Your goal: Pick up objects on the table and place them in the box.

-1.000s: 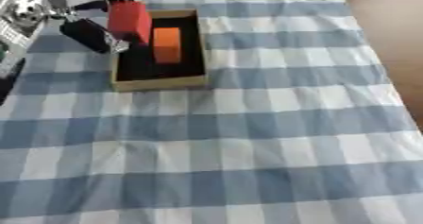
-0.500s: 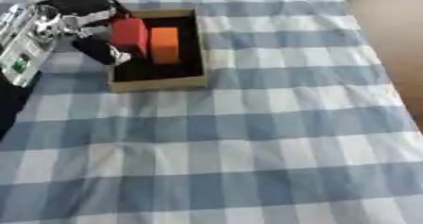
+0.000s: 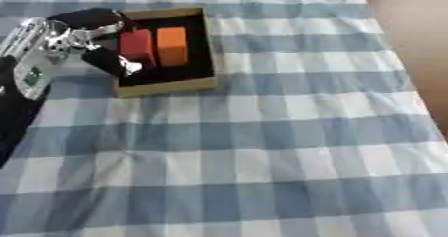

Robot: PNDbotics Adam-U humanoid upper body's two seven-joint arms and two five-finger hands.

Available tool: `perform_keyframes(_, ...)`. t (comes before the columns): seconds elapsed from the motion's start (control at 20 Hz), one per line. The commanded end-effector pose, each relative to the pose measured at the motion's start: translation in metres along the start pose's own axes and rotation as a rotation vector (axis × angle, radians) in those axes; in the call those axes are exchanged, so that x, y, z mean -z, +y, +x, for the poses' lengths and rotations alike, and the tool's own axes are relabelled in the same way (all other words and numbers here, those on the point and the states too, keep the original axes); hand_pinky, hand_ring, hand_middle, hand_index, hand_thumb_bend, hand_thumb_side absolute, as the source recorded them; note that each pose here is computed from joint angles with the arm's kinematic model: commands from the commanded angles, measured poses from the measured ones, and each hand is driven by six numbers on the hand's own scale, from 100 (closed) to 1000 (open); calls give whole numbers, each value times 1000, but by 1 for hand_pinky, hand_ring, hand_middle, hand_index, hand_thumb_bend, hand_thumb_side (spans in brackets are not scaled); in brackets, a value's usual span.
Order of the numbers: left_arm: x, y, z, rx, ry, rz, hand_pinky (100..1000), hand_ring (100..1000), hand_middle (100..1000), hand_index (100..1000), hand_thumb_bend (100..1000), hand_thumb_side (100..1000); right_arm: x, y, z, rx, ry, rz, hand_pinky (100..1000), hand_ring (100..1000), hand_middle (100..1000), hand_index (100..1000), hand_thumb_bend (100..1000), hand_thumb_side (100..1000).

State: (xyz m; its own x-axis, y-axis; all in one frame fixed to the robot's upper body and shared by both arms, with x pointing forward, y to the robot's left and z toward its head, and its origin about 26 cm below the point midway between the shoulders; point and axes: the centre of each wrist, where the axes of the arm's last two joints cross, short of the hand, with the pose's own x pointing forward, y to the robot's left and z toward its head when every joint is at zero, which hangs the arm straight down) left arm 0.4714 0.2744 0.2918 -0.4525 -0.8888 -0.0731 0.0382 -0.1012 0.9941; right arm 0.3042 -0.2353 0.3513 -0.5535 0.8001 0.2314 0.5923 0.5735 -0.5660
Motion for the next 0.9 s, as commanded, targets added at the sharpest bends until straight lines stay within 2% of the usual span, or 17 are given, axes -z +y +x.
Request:
perform_keyframes(0.05,-3,9,-1,34,6,21,778,779,739,826,214,601,2,-8,2,-11,-9,-26,852,759,460,695,100,803)
perform_keyframes(0.2,-4,14,1,52,9,45,778,784,747,835,274,641,1,-8,1,-11,-5,-24,852,758,459,695,100,803)
perform_keyframes(0.25,-4,16,2,57,10,53,779,788,756,842,318,659,1,-8,1,-11,-4,-24,852,758,459,695,100,803)
perform_keyframes(0.45,-6,23,5,110,27,67,793,808,769,850,454,617,0,-7,1,-11,-2,-23,852,757,457,693,100,803)
perform_keyframes(0.9,-10,37,11,157,31,104,804,813,782,861,478,624,-1,-5,0,-12,5,-20,851,755,455,692,100,800)
